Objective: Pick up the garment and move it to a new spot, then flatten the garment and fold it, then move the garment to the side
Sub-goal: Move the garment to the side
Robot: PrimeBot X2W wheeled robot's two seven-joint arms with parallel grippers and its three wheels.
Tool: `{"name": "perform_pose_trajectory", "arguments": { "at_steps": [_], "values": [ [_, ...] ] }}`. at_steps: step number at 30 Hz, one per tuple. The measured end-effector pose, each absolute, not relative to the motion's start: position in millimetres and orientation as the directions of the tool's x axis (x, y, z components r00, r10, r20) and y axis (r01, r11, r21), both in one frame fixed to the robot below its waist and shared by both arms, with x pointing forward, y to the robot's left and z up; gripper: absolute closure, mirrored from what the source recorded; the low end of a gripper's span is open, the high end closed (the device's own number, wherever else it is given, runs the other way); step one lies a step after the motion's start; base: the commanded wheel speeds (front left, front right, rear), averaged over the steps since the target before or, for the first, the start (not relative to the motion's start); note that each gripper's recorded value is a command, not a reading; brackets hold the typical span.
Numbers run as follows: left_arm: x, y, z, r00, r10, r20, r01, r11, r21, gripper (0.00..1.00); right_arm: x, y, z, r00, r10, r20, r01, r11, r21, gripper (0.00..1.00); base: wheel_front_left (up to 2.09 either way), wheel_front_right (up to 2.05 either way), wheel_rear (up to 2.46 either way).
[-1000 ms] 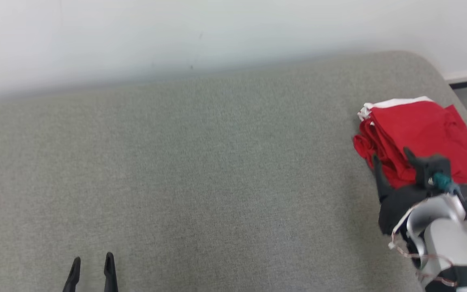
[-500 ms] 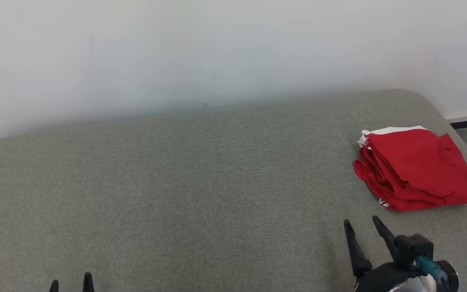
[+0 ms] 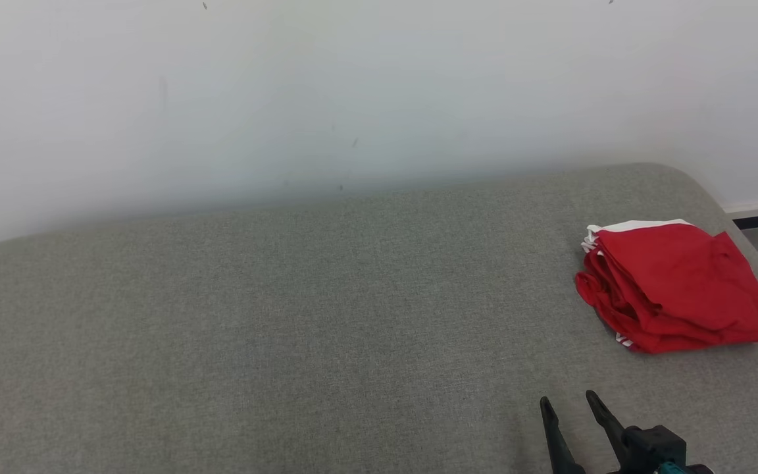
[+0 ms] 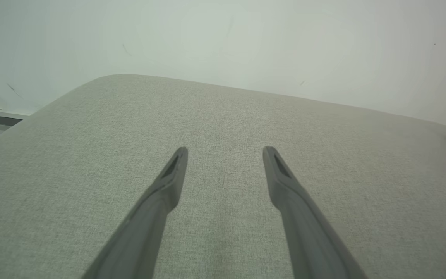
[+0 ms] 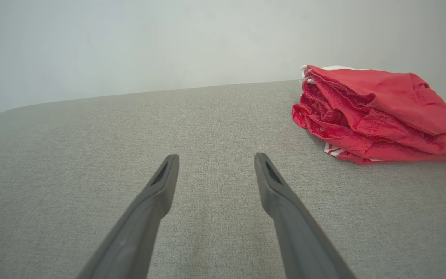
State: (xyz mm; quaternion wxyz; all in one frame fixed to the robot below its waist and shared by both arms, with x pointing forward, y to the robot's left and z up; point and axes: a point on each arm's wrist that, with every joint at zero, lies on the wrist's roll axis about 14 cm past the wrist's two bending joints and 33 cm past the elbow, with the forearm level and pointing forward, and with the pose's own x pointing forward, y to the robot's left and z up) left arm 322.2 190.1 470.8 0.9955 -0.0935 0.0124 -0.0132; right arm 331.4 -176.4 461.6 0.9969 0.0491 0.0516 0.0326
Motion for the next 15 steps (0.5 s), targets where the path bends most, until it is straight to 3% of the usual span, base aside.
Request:
{"name": "perform_pose_trajectory", "arguments": {
  "at_steps": [15],
  "values": [
    [316.1,193.2,467.6,0.999,-0.019,-0.031,0.013,0.983,-0.184,0.0,326.9,-170.9,466.9,0.994,0.082,-0.073,-0.075,0.993,0.096,0.0,0.0,0.0,0.0]
  ]
}}
